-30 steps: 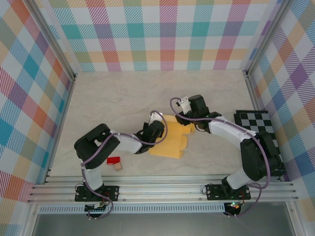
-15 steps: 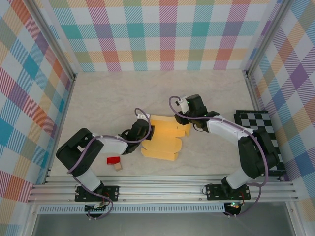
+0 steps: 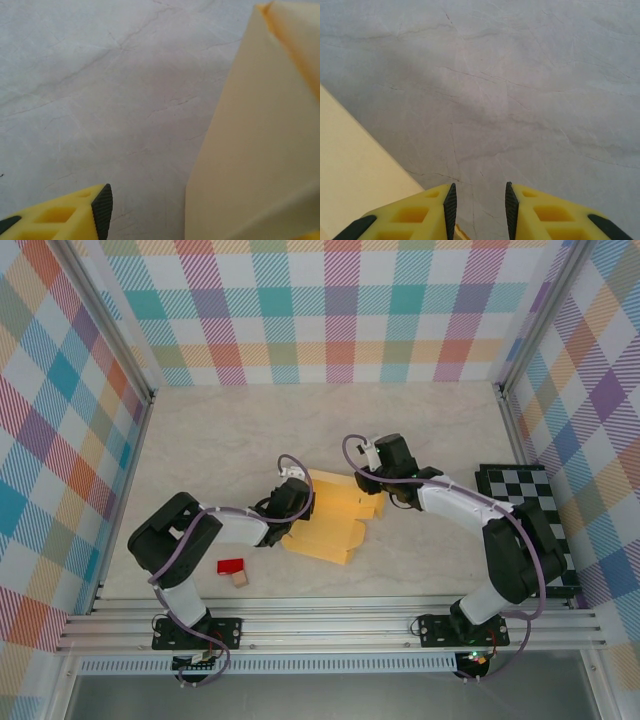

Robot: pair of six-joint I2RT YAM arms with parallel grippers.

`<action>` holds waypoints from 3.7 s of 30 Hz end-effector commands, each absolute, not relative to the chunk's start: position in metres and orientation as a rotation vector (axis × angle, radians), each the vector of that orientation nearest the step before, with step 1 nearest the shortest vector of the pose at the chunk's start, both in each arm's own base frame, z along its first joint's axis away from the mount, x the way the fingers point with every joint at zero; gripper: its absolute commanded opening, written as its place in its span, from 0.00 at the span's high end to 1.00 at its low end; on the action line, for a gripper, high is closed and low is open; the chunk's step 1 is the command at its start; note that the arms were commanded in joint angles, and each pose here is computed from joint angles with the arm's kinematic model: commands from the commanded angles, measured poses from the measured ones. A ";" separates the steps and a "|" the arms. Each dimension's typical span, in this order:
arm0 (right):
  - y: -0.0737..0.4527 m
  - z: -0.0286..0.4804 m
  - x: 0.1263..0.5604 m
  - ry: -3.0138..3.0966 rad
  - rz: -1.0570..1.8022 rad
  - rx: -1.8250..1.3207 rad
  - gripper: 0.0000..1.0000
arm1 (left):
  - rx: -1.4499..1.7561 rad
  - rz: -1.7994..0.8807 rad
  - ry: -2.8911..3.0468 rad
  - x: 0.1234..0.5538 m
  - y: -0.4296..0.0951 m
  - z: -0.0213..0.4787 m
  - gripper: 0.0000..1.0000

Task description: Fold the paper box

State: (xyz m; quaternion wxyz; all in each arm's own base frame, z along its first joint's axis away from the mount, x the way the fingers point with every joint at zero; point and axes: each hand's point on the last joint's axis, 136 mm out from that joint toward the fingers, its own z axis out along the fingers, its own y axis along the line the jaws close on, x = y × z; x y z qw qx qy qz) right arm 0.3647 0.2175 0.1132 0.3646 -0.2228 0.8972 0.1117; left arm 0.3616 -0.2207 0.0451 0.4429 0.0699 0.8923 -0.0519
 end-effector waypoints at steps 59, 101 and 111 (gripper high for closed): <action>0.242 0.112 0.345 2.330 0.217 -0.669 0.67 | 0.038 0.165 2.387 0.358 -0.153 0.021 0.88; 0.295 0.105 0.382 2.284 0.459 -0.757 0.62 | 0.055 -0.051 2.189 0.359 -0.194 0.050 0.88; 0.299 0.111 0.378 2.325 0.594 -0.524 0.61 | 0.012 0.011 2.207 0.358 -0.194 0.049 0.88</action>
